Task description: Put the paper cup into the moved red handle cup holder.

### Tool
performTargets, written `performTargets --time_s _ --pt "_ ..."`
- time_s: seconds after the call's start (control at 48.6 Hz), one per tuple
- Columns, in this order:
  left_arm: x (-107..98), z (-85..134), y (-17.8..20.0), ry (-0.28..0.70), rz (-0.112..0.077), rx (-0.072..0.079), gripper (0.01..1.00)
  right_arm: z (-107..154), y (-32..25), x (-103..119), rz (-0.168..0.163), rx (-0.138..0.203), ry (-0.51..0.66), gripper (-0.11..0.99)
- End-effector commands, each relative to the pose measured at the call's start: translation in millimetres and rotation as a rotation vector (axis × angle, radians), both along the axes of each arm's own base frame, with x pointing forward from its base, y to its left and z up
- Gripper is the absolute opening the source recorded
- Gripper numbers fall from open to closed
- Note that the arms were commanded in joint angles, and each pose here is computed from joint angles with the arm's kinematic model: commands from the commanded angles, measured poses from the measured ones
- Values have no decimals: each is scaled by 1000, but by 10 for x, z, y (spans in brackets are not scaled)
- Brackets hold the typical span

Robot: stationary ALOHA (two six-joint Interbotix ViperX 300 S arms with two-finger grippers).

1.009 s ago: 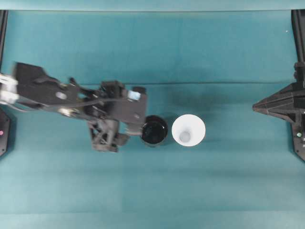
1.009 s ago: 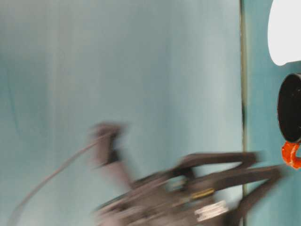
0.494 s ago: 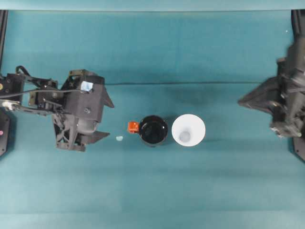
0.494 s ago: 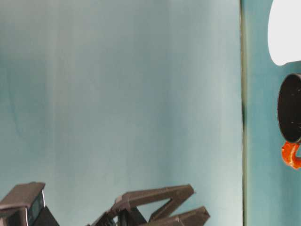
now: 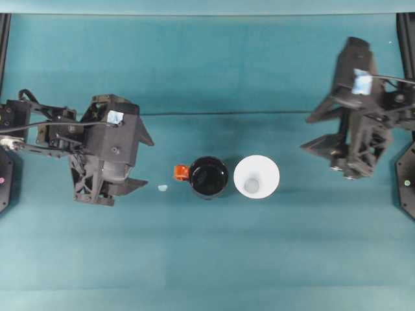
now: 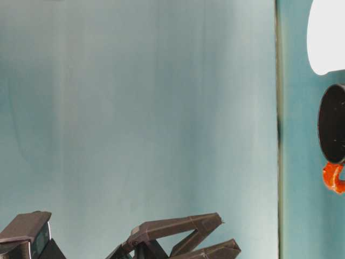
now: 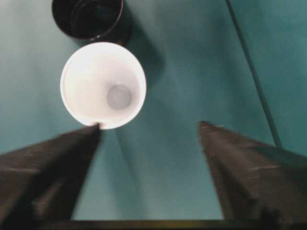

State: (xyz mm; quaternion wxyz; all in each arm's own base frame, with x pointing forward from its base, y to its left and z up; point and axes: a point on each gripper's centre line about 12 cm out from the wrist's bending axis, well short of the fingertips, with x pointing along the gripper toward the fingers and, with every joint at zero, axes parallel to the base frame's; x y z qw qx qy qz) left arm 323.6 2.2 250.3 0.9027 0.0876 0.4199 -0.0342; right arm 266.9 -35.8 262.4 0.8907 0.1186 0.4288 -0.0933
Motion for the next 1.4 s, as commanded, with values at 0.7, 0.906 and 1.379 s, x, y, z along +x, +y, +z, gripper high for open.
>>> performTargets --time_s 0.7,0.906,1.379 --pt "-139 30 0 -23 9 -7 911 -566 -95 628 -6 40 244 857" --pt "-161 11 -5 -25 8 -8 911 -739 -109 753 -6 39 239 854" --pt "-167 -13 0 -42 9 -8 910 -1187 -63 814 14 51 357 845"
